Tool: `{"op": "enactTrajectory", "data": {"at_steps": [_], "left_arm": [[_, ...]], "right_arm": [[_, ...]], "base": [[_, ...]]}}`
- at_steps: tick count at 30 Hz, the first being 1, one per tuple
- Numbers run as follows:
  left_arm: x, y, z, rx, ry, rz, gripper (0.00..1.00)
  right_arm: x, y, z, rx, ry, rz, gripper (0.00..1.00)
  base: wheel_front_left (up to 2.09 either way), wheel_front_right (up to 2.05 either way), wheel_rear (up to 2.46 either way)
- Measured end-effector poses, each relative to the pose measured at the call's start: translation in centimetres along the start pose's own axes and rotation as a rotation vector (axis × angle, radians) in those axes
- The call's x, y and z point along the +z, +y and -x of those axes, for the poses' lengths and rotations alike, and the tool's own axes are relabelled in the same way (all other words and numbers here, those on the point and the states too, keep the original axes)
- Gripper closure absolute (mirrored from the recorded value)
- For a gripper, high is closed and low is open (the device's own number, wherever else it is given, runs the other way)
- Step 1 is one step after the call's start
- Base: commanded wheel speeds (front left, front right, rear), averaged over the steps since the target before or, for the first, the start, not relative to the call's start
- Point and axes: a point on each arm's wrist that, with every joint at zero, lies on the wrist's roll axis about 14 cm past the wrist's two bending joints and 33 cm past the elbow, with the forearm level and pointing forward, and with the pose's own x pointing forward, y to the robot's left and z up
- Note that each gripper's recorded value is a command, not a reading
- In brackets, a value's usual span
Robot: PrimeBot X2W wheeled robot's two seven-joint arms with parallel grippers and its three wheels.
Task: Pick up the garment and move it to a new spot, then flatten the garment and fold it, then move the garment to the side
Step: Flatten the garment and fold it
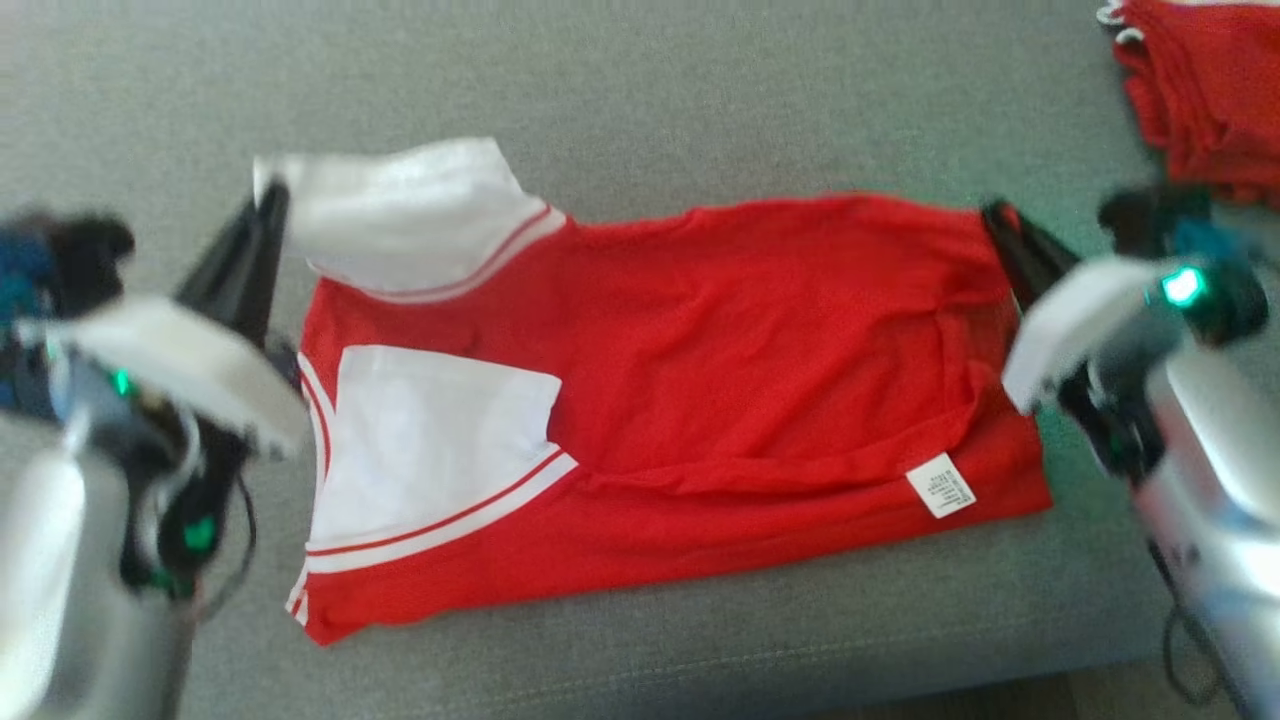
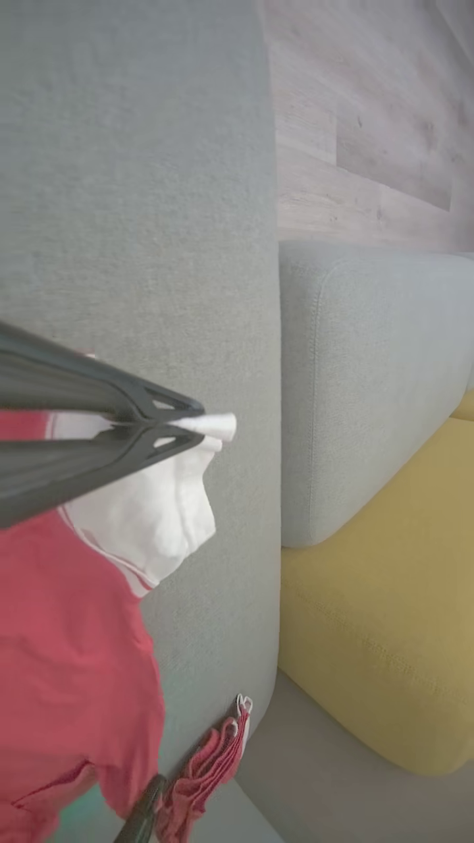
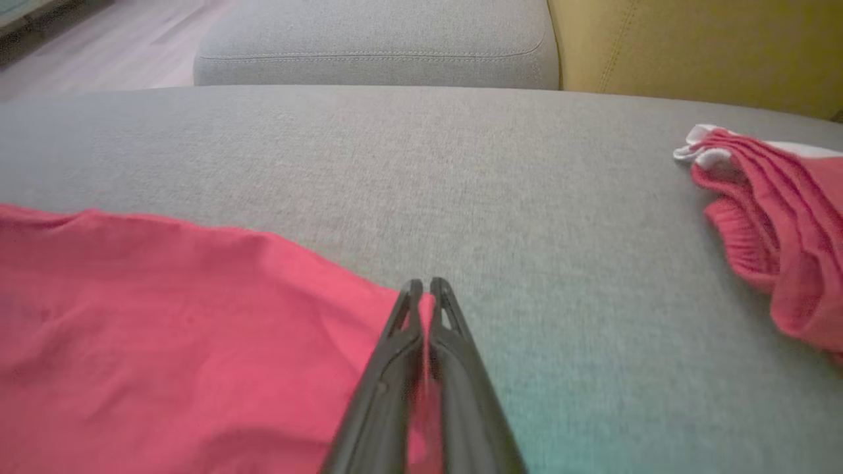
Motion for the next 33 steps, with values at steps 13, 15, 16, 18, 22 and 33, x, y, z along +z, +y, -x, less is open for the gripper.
{"op": "enactTrajectory", "data": {"at_steps": [13,15,16,18,22,33], "left_arm": [[-6.5,-1.1,9.9,0.148,0.056,0.249,1.00],[-7.3,-1.2,10.6,0.162,0.069,0.270,1.00],[-7.7,-1.2,10.8,0.168,0.073,0.279,1.00],[-8.5,-1.5,11.2,0.173,0.090,0.301,1.00],[-10.7,-2.3,11.6,0.165,0.148,0.330,1.00],[-11.0,-1.5,12.8,0.206,0.105,0.338,0.00]], "right_arm": [[-3.4,0.8,6.6,-0.036,-0.044,-0.124,1.00],[-3.7,1.2,7.0,-0.034,-0.038,-0.133,1.00],[-3.8,1.3,7.1,-0.036,-0.035,-0.138,1.00],[-4.0,1.3,7.4,-0.043,-0.030,-0.147,1.00],[-4.5,1.2,7.6,-0.055,-0.007,-0.153,1.00],[-5.6,0.2,10.3,-0.134,-0.032,-0.221,0.00]], "base": [[0.00,0.00,0.00],[0.00,0.00,0.00],[0.00,0.00,0.00],[0.00,0.00,0.00],[0.00,0.00,0.00],[0.00,0.00,0.00]]}}
